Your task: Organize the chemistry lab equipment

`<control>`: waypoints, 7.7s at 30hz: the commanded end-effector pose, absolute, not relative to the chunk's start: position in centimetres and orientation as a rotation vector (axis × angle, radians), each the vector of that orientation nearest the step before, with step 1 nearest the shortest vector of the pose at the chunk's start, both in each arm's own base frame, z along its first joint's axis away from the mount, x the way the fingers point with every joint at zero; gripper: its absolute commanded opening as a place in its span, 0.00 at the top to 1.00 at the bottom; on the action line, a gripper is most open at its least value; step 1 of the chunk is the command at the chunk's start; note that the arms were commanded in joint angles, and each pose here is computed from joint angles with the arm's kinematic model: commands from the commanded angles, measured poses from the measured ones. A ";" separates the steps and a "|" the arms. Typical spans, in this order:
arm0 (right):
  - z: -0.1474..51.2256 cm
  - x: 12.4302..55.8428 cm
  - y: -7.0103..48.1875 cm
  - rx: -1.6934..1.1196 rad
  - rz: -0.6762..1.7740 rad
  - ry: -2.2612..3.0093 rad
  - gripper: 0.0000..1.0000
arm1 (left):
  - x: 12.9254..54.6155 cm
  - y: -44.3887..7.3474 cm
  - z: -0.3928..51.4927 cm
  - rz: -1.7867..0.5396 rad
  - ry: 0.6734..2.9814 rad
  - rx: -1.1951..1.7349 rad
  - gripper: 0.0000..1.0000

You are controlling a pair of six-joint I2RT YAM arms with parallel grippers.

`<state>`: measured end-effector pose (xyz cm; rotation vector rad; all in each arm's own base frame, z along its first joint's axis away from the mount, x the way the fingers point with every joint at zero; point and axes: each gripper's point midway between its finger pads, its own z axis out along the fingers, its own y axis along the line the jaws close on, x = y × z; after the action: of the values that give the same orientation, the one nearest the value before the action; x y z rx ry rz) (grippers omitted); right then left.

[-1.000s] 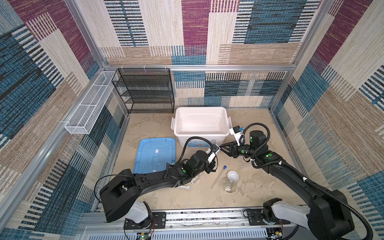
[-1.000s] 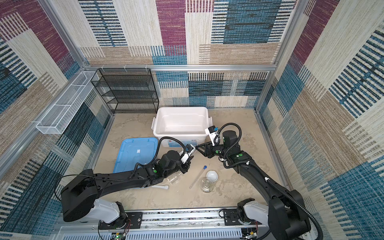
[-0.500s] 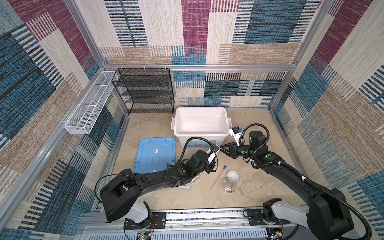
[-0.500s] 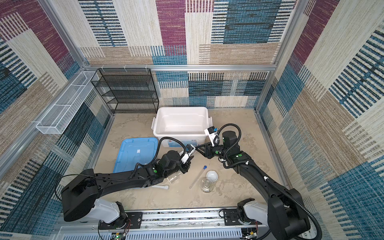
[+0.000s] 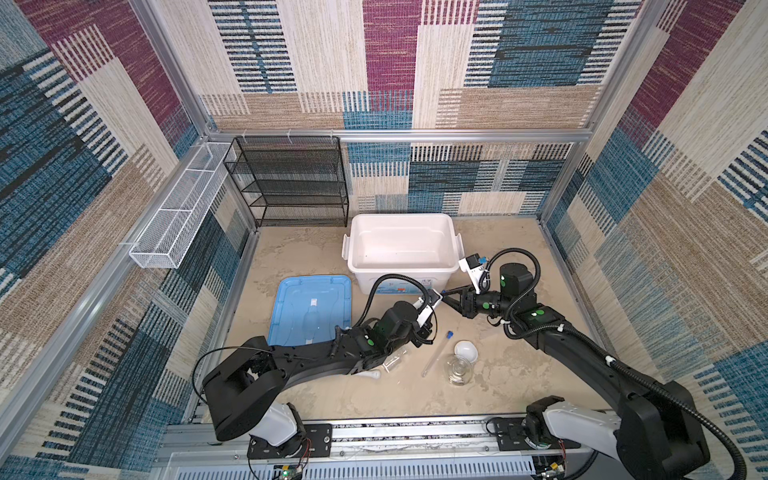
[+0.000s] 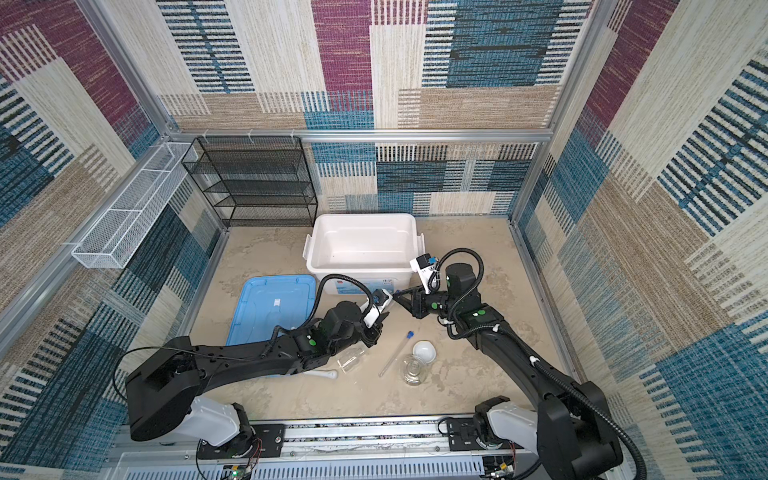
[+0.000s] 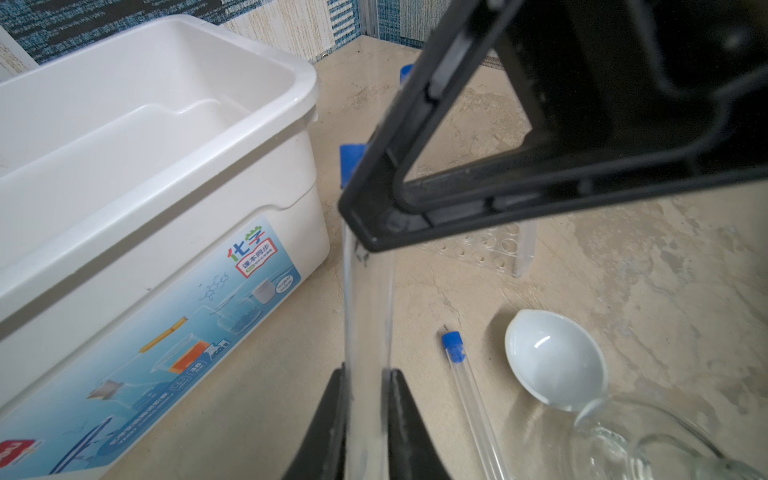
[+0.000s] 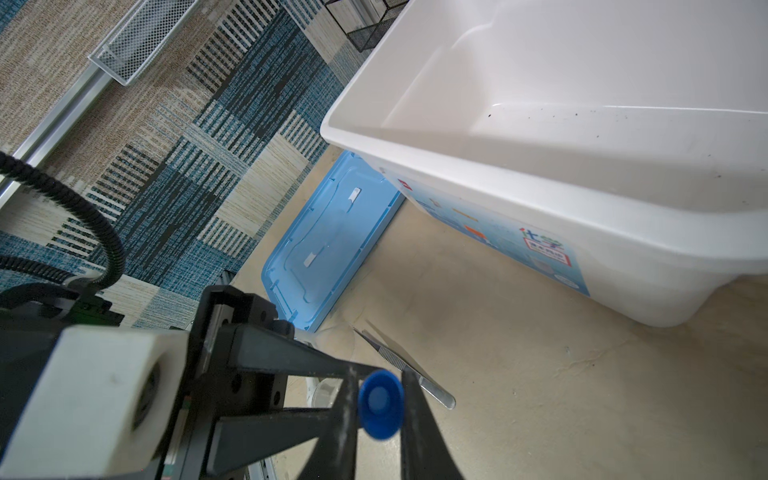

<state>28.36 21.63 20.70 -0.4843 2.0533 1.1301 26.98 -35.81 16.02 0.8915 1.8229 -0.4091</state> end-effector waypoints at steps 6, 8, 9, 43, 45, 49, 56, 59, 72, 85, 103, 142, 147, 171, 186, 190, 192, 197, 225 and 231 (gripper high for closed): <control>22.1 29.3 19.6 -0.404 0.947 2.052 0.88 | 27.6 -34.7 16.5 -0.377 1.836 0.808 0.28; 22.1 29.4 18.5 -0.364 0.875 2.072 0.88 | 27.5 -34.4 16.4 -0.368 1.843 0.807 0.23; 22.1 29.4 18.0 -0.341 0.841 2.084 0.88 | 27.6 -34.3 16.3 -0.361 1.848 0.807 0.22; 22.0 31.0 9.4 -0.094 0.113 2.135 0.91 | 26.2 -33.3 11.3 -0.285 2.049 0.912 0.14; 21.7 31.1 9.7 -0.103 0.120 2.137 0.91 | 26.2 -33.4 11.2 -0.280 2.052 0.918 0.14; 21.1 31.2 10.0 -0.115 0.117 2.150 0.91 | 26.1 -33.5 10.9 -0.279 2.056 0.925 0.14; 20.9 31.5 10.3 -0.117 0.127 2.140 0.92 | 26.0 -33.7 10.3 -0.275 2.069 0.940 0.15; 20.3 31.6 10.4 -0.127 0.118 2.160 0.92 | 25.9 -33.9 10.2 -0.277 2.071 0.954 0.15; 19.0 31.6 10.2 -0.150 0.076 2.183 0.92 | 25.5 -34.3 9.8 -0.263 2.070 0.990 0.15; 17.8 31.7 10.2 -0.157 0.061 2.197 0.92 | 24.7 -34.9 8.9 -0.259 2.095 1.043 0.19; 17.2 31.6 10.2 -0.146 0.061 2.178 0.91 | 22.0 -36.2 6.6 -0.328 2.203 1.137 0.30; 19.3 31.2 10.6 -0.080 0.163 2.104 0.33 | 20.5 -36.7 2.7 -0.274 2.349 1.231 0.48; 19.4 31.2 10.6 -0.077 0.164 2.101 0.33 | 20.8 -36.4 2.2 -0.233 2.376 1.219 0.51; 22.4 30.3 11.7 -0.107 0.312 1.979 0.01 | 22.4 -37.3 6.4 -0.294 2.259 1.083 0.77; 22.8 30.0 12.5 -0.125 0.380 1.975 0.02 | 21.3 -37.4 5.3 -0.341 2.299 1.129 0.57; 22.8 30.0 12.5 -0.125 0.378 1.977 0.02 | 21.1 -37.4 4.6 -0.343 2.311 1.144 0.56; 22.7 30.0 12.5 -0.125 0.380 1.978 0.02 | 21.0 -37.3 3.9 -0.326 2.328 1.153 0.57; 22.7 30.0 12.6 -0.129 0.388 1.981 0.02 | 21.0 -37.0 2.6 -0.297 2.357 1.153 0.63; 23.5 29.7 15.1 -0.197 0.593 1.944 0.25 | 23.5 -38.3 11.7 -0.383 2.059 1.027 0.90; 24.0 29.2 15.6 -0.249 0.711 1.920 0.36 | 24.6 -38.2 14.7 -0.366 1.941 0.976 0.90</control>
<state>29.49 14.57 22.51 -0.2084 1.9811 0.6011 23.54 -37.94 12.86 1.0015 2.0367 -0.3944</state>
